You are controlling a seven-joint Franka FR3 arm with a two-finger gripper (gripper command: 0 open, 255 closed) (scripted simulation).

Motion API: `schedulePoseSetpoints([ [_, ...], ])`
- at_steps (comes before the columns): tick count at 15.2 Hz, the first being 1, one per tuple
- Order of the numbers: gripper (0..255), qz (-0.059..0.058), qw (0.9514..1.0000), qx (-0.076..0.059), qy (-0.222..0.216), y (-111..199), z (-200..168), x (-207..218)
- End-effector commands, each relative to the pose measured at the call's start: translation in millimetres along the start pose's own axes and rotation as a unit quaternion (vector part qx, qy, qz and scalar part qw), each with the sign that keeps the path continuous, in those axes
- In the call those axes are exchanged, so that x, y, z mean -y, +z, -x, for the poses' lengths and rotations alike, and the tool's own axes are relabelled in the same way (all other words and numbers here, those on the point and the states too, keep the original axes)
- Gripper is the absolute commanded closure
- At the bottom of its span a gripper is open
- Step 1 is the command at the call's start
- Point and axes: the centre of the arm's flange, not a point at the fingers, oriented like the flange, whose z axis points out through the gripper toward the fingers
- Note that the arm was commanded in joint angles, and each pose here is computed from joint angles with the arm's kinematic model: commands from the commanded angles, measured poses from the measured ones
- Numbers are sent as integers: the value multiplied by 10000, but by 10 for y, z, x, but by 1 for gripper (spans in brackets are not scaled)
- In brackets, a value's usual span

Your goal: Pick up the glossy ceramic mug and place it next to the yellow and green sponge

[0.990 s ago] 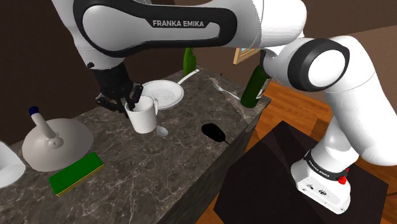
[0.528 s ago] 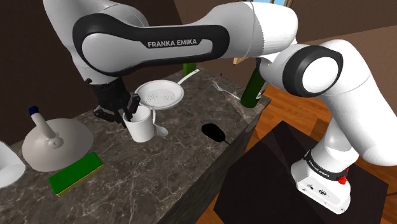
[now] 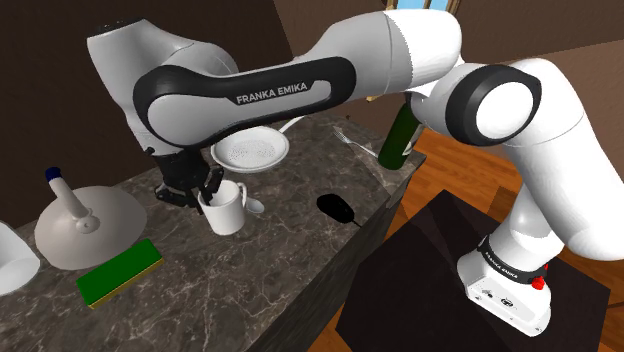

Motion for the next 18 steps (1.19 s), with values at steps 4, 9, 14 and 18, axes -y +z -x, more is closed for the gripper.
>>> schedulePoseSetpoints([
  [4, 255, -4, 10000, -2, 0, 142, -17, 8],
  [9, 255, -4, 10000, -2, 0, 142, -17, 8],
  [14, 0, -4, 10000, -2, 0, 141, -17, 8],
  [18, 0, -4, 10000, -2, 0, -254, -17, 8],
])
